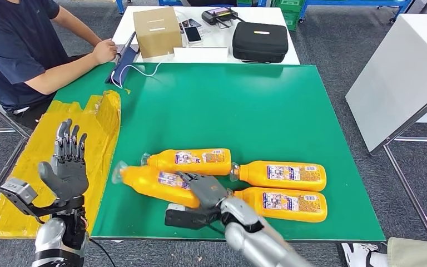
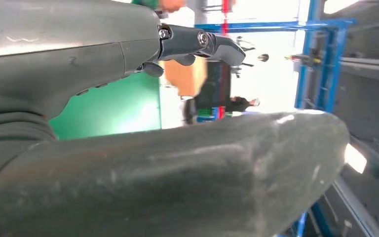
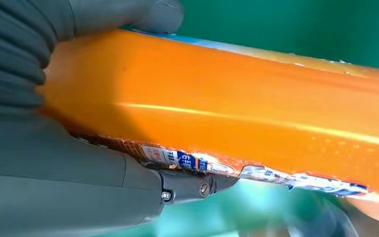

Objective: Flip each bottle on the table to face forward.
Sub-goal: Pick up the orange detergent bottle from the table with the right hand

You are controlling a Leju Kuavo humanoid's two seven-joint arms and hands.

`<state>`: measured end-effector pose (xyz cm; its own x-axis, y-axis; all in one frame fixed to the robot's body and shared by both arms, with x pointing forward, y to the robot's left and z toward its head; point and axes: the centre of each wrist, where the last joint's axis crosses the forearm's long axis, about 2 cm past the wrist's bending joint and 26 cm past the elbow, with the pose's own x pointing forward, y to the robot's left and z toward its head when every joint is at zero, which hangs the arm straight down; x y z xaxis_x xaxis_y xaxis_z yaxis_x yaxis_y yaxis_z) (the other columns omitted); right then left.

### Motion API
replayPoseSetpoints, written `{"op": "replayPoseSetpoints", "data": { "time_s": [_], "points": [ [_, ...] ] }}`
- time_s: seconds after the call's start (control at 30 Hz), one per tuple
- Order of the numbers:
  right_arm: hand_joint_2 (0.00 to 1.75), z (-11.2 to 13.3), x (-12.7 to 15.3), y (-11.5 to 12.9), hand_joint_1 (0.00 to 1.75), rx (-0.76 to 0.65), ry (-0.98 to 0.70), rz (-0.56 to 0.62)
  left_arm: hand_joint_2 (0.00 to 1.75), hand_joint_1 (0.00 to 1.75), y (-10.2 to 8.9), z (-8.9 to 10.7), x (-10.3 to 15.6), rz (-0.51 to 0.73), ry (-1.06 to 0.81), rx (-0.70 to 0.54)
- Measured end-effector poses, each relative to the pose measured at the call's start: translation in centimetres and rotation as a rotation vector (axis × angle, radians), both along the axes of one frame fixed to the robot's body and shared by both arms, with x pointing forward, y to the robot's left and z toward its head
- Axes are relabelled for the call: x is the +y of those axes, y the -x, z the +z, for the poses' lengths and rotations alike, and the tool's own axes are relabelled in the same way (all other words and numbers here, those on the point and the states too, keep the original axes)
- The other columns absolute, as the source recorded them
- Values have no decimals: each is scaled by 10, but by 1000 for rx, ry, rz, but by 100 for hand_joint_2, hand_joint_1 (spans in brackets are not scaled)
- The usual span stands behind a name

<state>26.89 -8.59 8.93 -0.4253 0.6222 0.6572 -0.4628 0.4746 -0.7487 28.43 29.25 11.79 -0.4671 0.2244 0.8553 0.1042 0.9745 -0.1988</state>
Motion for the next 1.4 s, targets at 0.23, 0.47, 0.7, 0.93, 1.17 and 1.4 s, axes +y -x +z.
{"op": "replayPoseSetpoints", "data": {
  "time_s": [0.23, 0.47, 0.7, 0.93, 1.17, 1.4],
  "points": [
    [175, 34, -7, 16, 175, -75, -263, -96, 44, 0, 7, 0, 0, 14, 24, 17],
    [175, 50, -17, 27, 175, -191, -530, -154, 175, 0, 10, 3, -3, 19, 46, 8],
    [175, 64, -24, 38, 175, -248, -682, -199, 175, 0, 18, 2, -31, -183, 133, 41],
    [175, 66, -18, 37, 175, -224, -662, -194, 175, 0, 32, 5, -68, -385, 145, 48],
    [175, 63, -5, 37, 175, -188, -629, -170, 175, 0, 39, 12, -91, -482, 144, 33],
    [175, 61, 0, 37, 175, -172, -622, -167, 175, 0, 43, 13, -95, -506, 141, 30]
  ]
}}
